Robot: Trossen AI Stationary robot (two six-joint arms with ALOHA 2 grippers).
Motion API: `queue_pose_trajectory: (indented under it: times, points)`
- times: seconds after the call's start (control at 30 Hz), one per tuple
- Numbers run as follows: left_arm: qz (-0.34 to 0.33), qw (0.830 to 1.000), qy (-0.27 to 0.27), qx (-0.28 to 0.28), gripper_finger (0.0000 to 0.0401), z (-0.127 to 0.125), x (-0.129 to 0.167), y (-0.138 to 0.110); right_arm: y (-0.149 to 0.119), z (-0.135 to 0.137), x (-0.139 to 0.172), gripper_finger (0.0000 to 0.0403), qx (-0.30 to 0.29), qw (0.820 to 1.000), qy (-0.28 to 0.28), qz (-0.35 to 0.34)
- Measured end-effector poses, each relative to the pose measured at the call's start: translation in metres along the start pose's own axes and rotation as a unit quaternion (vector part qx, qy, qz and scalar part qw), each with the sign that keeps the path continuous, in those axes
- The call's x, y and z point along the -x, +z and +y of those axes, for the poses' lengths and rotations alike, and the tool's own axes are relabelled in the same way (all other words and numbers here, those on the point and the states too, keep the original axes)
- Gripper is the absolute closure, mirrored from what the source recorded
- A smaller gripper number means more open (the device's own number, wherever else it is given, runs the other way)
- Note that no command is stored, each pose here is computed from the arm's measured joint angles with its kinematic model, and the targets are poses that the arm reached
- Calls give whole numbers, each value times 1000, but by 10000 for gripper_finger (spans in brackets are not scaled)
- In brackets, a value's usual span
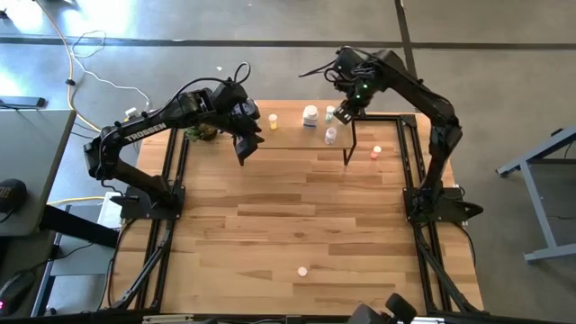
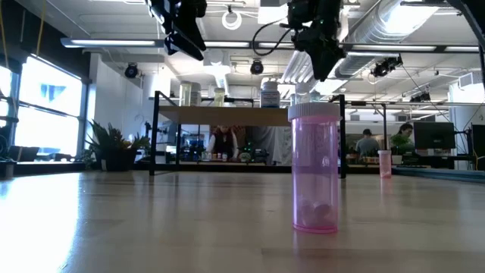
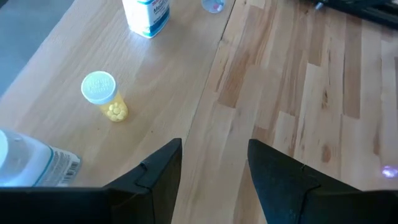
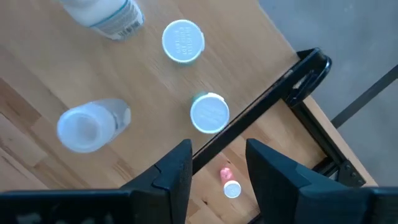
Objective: Pick and place medicine bottles onto shelf by color
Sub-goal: Put the bottom pink pill bottle on the shelf
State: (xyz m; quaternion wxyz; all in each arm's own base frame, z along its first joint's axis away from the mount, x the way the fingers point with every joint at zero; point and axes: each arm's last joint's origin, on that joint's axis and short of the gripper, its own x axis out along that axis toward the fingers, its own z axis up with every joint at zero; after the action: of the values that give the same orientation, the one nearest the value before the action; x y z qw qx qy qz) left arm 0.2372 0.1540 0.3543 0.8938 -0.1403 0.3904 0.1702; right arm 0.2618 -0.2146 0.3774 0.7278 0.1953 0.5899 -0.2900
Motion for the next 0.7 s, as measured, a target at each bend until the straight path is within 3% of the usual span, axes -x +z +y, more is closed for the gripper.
queue_pose_trajectory:
  times: [0.37,0.53,0.7]
  points:
    - [6,999,-24,23,229,-20,-3,0,-25,10,46,261,-54,996,-2,-76]
    - [18,998,-49,18,229,-42,-6,-2,-45,23,72,261,-64,990,-25,-120]
    - [40,995,-84,-24,229,-74,-7,-9,-64,40,93,261,-78,984,-21,-157]
